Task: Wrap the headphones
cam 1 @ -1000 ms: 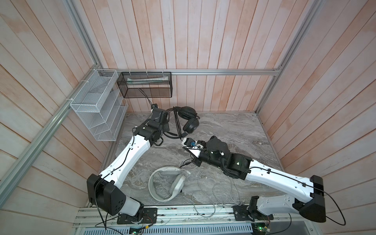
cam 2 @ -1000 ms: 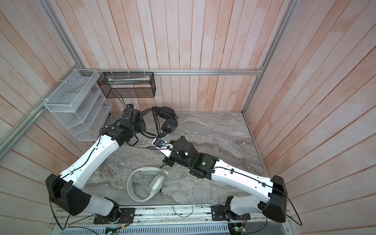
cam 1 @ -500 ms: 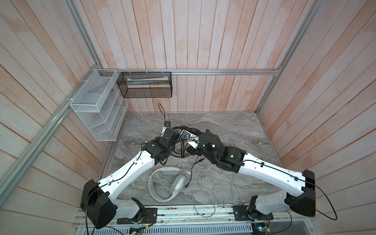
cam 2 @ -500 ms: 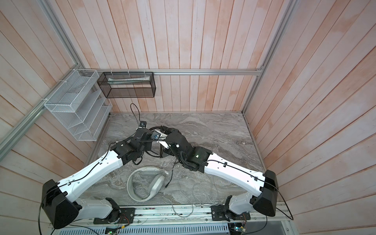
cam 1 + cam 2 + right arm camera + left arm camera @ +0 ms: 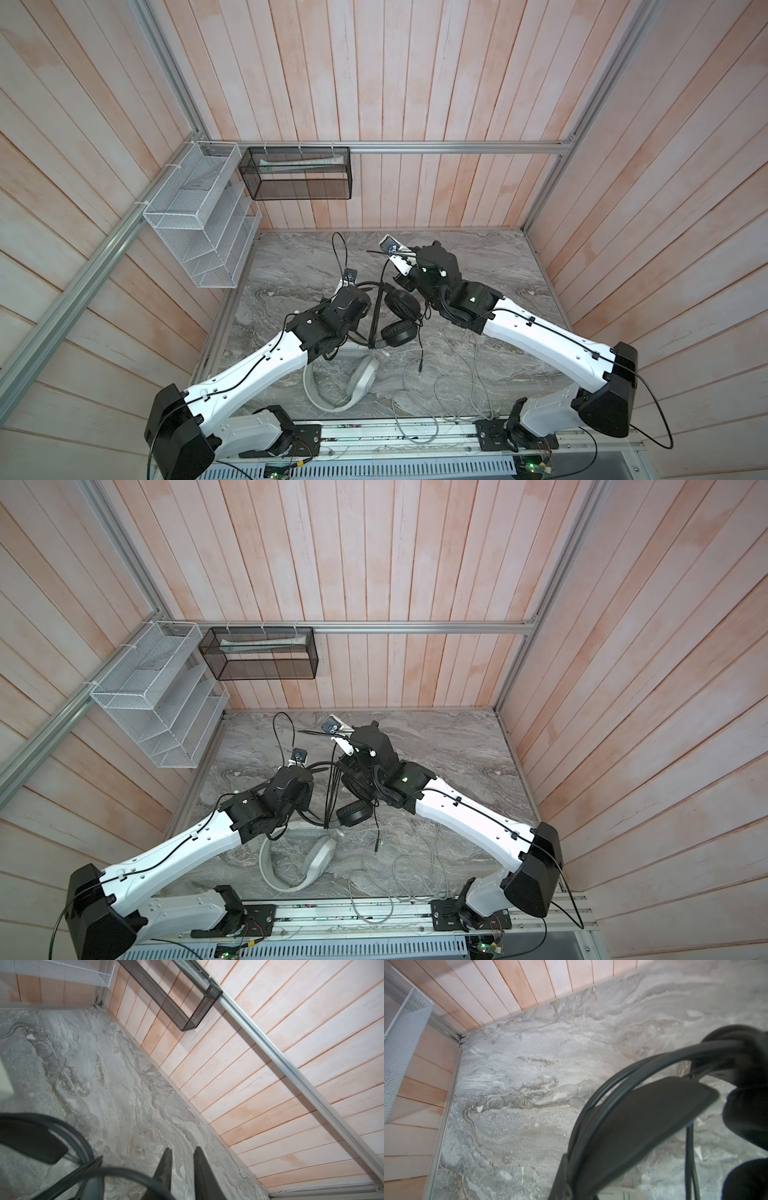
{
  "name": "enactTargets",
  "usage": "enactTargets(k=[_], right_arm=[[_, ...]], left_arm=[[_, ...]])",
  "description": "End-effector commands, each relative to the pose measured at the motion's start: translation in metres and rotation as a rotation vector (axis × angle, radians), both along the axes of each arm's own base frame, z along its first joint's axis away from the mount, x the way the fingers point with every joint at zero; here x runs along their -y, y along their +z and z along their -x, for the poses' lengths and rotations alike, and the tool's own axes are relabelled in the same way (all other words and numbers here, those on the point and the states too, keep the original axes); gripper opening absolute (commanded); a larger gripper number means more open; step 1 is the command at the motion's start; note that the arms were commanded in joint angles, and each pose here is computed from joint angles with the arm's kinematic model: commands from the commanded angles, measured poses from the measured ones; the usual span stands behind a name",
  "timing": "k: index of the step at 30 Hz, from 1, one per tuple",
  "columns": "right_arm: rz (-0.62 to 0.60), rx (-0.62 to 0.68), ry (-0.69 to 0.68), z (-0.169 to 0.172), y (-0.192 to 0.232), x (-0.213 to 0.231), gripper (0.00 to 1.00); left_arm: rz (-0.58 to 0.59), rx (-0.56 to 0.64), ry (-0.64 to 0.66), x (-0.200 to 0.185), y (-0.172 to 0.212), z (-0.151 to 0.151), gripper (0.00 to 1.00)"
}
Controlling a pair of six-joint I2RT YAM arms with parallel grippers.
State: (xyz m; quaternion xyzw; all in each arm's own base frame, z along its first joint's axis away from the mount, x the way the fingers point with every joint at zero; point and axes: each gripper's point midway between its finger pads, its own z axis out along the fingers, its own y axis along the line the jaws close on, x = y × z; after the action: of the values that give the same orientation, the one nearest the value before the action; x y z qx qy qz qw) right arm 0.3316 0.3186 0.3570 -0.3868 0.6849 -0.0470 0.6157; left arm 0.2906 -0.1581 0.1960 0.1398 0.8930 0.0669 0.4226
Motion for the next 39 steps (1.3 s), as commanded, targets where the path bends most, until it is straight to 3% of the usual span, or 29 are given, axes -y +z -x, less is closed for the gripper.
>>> enactTargets(k=[1,4,8,18,27,33,39], right_arm=[[-0.092,0.042,-0.018,-0.009,0.022,0.001,0.21],[-0.120,0.009,0.003,-0.014,0.014,0.003,0.11],[-0.155,-0.032,0.016,-0.025,0.004,0.007,0.06],[-0.171,-0.093,0.014,-0.062,-0.015,0.001,0.05],[-0.152,-0.174,-0.010,-0.087,-0.054,0.004,0.07],[-0.202,-0.259,0.026,-0.094,-0.077,0.009,0.14],[-0.268,-0.335,0.154,-0.078,-0.087,0.001,0.32]], left_arm=[[0.038,0.013,-0.031,0.004,0.010,0.005,0.00],[0.058,0.022,-0.034,0.002,0.017,0.008,0.00],[0.121,0.049,-0.055,0.004,0.036,0.013,0.00],[0.310,0.027,-0.200,0.028,0.074,0.035,0.00],[0.395,0.034,-0.268,0.037,0.100,0.047,0.00],[0.481,0.079,-0.299,0.039,0.137,0.054,0.00],[0.550,0.099,-0.317,0.041,0.165,0.059,0.00]])
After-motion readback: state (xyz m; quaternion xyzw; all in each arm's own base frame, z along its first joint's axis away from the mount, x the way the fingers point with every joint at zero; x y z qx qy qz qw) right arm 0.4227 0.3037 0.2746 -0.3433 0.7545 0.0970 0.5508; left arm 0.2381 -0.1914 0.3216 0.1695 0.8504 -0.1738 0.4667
